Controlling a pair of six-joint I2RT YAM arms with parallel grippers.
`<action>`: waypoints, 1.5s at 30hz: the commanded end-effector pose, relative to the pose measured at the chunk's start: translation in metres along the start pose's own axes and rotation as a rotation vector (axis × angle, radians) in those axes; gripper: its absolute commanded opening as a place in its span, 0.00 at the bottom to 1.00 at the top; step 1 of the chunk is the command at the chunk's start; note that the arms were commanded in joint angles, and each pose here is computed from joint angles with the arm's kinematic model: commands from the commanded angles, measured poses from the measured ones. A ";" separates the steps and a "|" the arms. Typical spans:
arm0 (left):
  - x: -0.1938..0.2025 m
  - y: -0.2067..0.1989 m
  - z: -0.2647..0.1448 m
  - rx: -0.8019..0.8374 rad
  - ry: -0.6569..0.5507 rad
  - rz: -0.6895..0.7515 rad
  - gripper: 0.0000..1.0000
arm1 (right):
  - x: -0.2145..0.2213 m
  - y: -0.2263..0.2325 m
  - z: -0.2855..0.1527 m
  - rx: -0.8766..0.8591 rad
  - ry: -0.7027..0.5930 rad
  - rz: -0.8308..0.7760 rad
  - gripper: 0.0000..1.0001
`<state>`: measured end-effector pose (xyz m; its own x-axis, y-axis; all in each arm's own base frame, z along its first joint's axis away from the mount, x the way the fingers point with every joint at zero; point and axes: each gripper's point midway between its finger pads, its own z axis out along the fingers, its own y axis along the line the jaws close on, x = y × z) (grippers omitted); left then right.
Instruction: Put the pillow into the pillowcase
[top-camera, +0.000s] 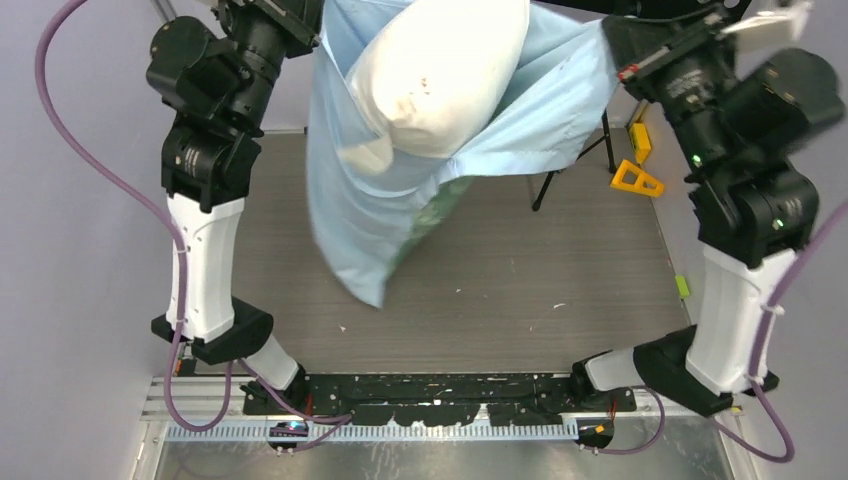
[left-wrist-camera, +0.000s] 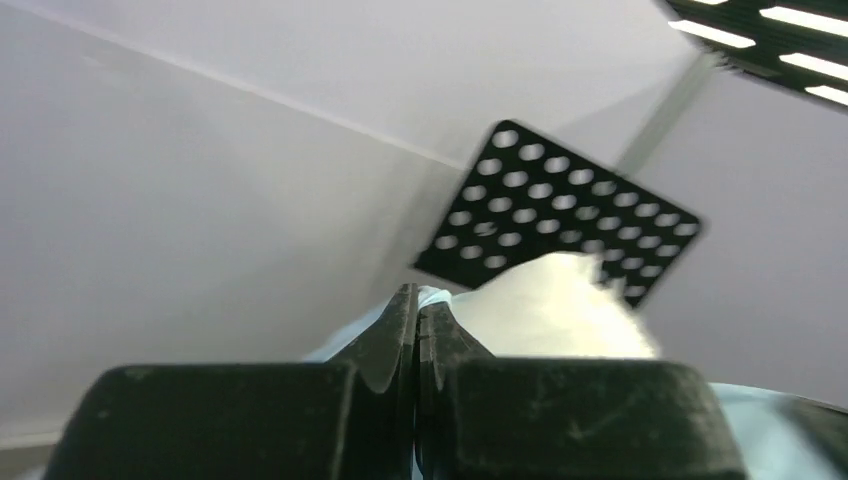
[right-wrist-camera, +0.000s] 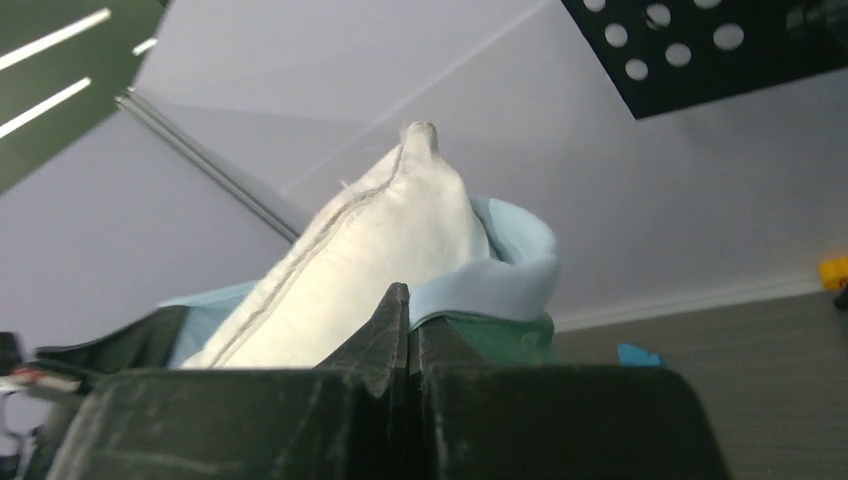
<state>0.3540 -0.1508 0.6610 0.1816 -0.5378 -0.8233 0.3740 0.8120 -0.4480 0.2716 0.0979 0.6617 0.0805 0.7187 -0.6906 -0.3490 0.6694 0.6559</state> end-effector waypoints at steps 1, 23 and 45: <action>-0.019 -0.099 -0.015 0.400 -0.024 -0.224 0.00 | -0.012 -0.011 0.014 0.061 -0.052 -0.049 0.00; -0.102 -0.030 -0.016 0.218 -0.271 -0.203 0.00 | 0.013 -0.030 0.025 0.076 0.047 -0.028 0.00; 0.206 -0.043 -0.043 0.332 0.590 -0.464 0.00 | 0.388 -0.157 -0.033 0.282 0.913 0.015 0.00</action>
<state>0.3991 -0.2175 0.5123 -0.3765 -0.6345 -0.6751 0.4038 0.5434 -0.7359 0.3433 0.2321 0.3391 -0.6556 0.4444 -0.6105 -0.0837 0.7607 0.6437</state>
